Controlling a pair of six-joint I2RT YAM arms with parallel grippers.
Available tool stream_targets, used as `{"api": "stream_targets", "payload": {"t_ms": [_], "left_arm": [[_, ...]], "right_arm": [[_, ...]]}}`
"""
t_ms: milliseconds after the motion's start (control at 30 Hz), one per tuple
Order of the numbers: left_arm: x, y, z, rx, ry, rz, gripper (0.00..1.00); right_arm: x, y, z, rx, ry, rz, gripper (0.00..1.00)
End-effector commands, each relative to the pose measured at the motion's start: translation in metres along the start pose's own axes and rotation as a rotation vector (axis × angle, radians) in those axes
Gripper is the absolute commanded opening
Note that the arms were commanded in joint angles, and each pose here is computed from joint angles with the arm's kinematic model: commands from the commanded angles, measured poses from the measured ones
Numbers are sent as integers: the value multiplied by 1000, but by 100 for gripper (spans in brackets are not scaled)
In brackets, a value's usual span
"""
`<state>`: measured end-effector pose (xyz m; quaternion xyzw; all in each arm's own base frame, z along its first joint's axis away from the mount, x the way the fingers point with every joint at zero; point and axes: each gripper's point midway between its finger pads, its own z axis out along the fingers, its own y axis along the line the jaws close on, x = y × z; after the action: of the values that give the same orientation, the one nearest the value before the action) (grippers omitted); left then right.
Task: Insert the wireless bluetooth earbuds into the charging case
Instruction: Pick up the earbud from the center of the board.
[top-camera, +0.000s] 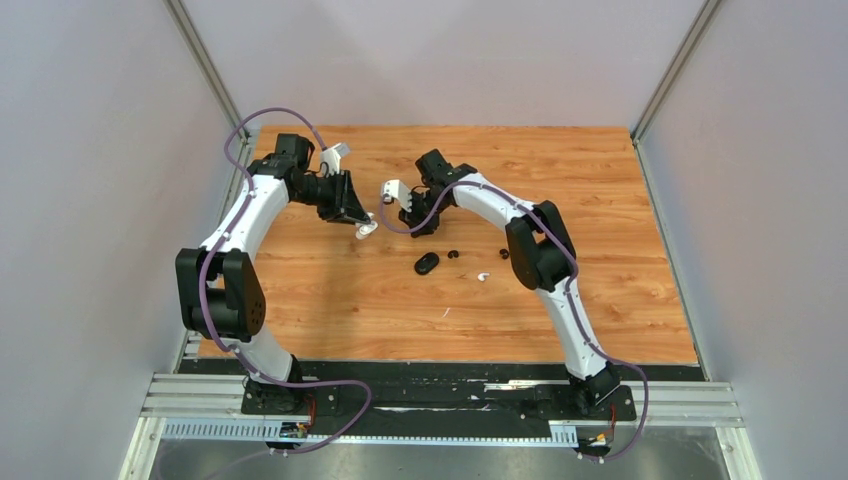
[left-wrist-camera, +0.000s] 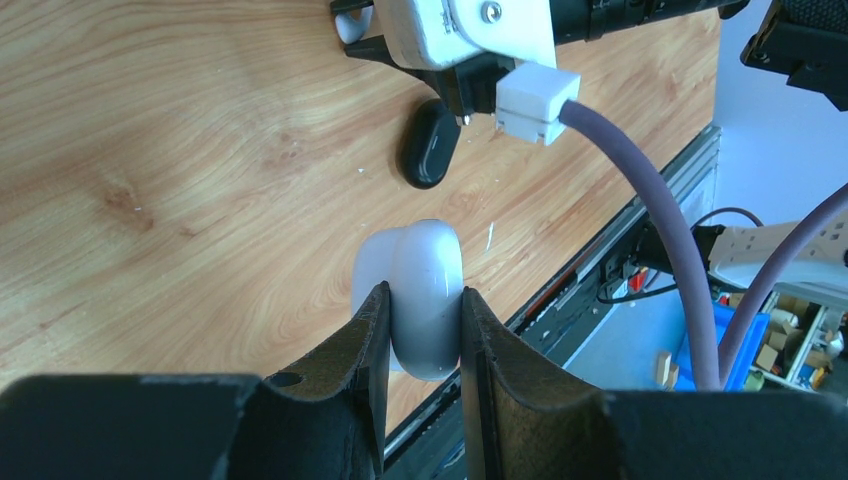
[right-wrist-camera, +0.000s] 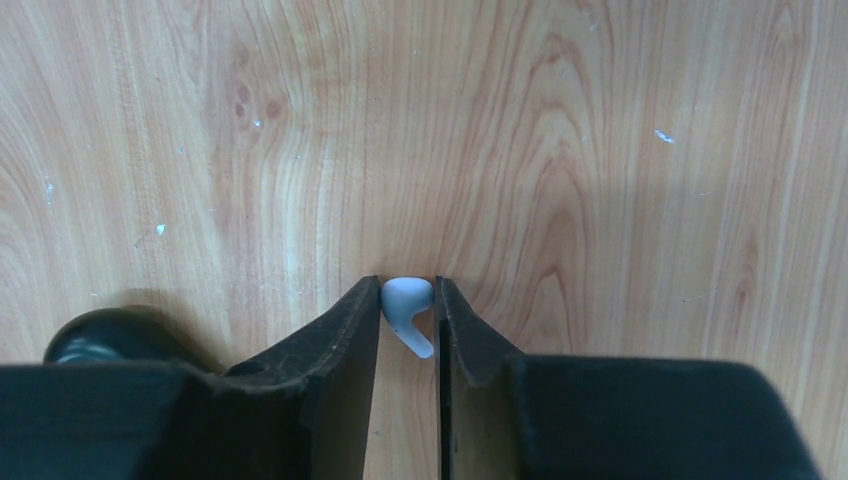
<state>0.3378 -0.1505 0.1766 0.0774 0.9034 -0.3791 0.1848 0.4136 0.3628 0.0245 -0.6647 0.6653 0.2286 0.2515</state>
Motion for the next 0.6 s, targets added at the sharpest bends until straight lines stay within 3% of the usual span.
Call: {"api": "stream_targets", "payload": {"t_ms": [0,100,233,400,567], "left_arm": [[-5,-3,-1,24,-13,19,0],[-3,-2,-1,25,-10,18,0],[-1,0,2,26,-3,11,0],[-5,-1,8,80,14,51,0],[-10,-24,13,294,24,138,0]], "right_arm": [[13,19,13,-101,51,98,21],[15,22,14,-122,54,142,15],[-21,22,-12,-155,-74,205,3],[-90,42,-106,-315,-396,259,0],[-144,70,-206,-487,-677,234,0]]}}
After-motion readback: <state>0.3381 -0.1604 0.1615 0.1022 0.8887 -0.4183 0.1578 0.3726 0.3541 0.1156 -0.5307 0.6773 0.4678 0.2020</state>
